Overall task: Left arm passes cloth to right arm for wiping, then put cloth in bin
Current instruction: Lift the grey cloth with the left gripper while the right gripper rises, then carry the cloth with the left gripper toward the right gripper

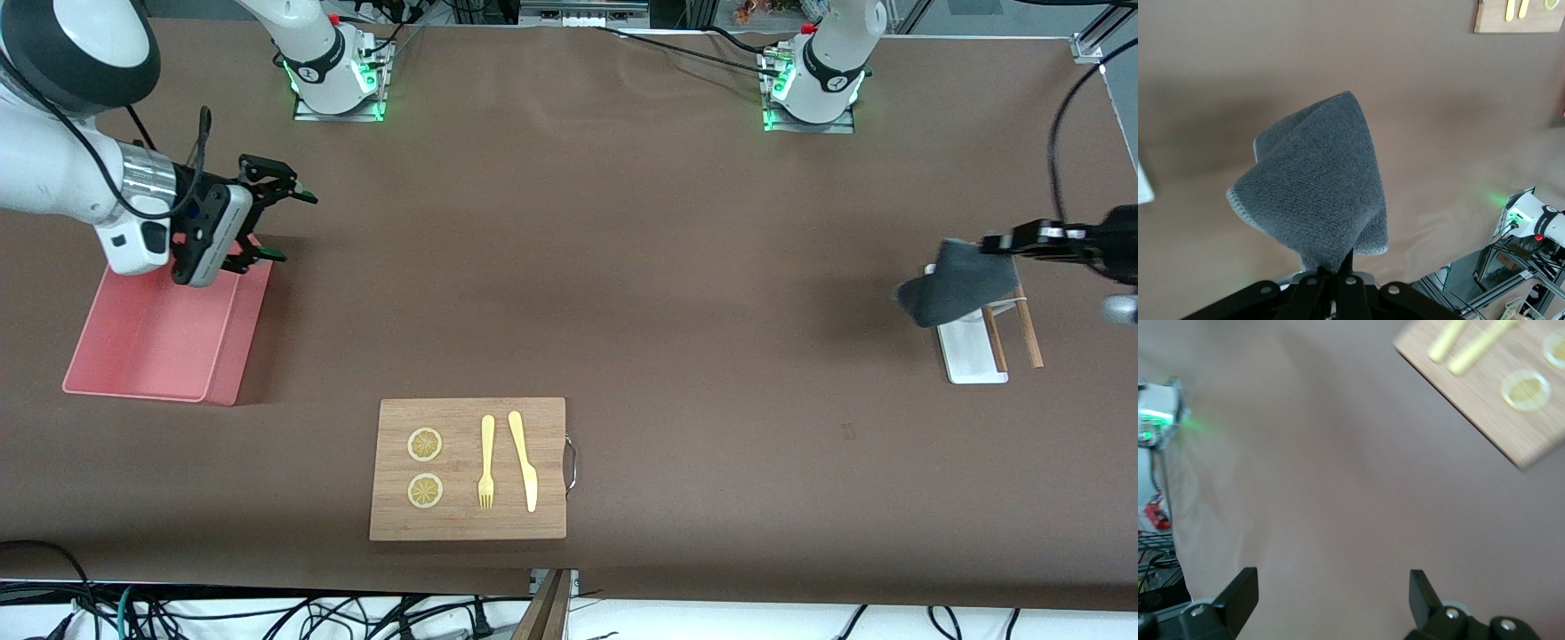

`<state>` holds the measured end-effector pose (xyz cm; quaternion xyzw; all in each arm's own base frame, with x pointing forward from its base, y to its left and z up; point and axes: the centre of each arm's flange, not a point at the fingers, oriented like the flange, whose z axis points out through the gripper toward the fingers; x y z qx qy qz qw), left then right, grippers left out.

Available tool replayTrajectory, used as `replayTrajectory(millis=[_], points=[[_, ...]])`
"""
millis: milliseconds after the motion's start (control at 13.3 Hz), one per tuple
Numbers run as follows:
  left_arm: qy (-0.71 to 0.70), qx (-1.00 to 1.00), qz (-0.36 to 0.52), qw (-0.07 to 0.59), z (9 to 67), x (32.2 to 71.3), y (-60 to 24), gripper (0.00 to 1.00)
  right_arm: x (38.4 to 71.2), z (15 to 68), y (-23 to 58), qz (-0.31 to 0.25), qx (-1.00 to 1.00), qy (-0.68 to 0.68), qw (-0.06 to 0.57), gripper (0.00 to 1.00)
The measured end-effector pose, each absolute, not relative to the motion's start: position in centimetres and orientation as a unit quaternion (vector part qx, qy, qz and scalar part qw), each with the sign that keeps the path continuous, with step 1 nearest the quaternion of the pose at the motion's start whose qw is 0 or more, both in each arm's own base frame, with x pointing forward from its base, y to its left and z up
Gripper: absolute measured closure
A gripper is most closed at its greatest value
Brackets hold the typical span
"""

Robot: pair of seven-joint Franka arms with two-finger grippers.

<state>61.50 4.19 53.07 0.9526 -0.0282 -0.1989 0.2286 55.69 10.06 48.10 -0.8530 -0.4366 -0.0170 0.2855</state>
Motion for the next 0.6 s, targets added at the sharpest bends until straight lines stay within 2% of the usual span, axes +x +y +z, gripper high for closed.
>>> replayTrajectory(millis=[226,603], points=[[-0.039,0.94,-0.215,0.263,53.9,61.8,-7.1,0.96,56.3,44.8,13.1,-0.07,-0.786,-0.491,0.369,0.0],[-0.081,0.93,-0.184,0.307,50.9,62.3,-24.1,0.96,56.0,39.9,19.1,-0.134,-0.706,-0.548,0.429,0.0]])
